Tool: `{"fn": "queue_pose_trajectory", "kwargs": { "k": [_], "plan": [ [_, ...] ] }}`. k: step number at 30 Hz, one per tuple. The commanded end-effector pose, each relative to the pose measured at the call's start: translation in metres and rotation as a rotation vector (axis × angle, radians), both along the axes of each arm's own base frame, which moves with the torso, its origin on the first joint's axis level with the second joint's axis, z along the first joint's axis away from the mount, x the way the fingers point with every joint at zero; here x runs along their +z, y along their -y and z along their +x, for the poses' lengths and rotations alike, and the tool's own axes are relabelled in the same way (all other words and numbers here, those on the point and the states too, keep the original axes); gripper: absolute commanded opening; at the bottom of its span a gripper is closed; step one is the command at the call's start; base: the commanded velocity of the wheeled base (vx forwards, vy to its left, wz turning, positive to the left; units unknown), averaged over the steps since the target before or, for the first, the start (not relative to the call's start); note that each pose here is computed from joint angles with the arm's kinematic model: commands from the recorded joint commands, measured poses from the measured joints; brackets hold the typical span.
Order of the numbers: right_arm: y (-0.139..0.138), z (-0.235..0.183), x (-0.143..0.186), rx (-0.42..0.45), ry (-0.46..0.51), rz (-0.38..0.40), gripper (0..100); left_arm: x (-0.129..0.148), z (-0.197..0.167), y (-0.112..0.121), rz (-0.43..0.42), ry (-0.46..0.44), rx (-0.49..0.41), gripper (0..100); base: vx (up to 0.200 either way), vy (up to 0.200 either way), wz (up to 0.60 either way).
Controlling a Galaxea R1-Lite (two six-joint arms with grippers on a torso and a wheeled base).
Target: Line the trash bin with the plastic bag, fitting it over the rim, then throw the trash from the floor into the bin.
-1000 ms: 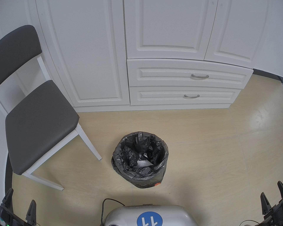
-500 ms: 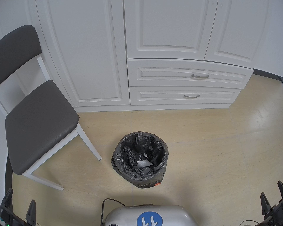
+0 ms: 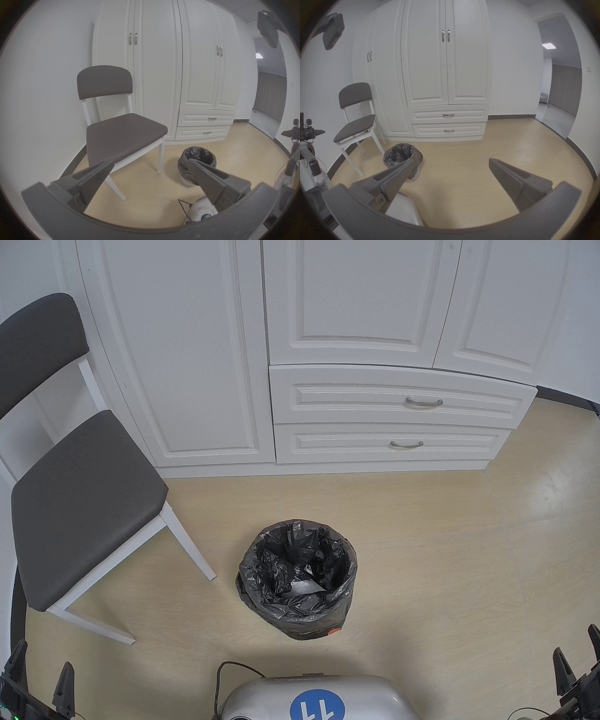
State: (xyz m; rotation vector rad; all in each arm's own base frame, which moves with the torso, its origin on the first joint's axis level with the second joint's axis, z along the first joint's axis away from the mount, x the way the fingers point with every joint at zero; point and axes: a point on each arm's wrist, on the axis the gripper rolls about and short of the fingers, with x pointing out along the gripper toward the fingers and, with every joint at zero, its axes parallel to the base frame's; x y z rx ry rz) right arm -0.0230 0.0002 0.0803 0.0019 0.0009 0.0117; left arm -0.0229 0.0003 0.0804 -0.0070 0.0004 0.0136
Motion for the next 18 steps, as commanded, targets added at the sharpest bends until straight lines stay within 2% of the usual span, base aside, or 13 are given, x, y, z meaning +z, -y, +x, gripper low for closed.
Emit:
{"fn": "queue_pose_trajectory", "kwargs": {
  "k": [1, 18],
  "plan": [
    [0.0000, 0.0002, -0.0052, -0.001, -0.002, 0.000, 100, -0.0052, 0.0001, 0.0001, 0.005, -0.003, -0.001, 100, 0.000, 0.000, 0.00],
    [0.0000, 0.0002, -0.0053, 0.001, -0.004, -0.002, 100, -0.0052, 0.0001, 0.0001, 0.005, -0.003, -0.001, 100, 0.000, 0.000, 0.00]
  ]
}}
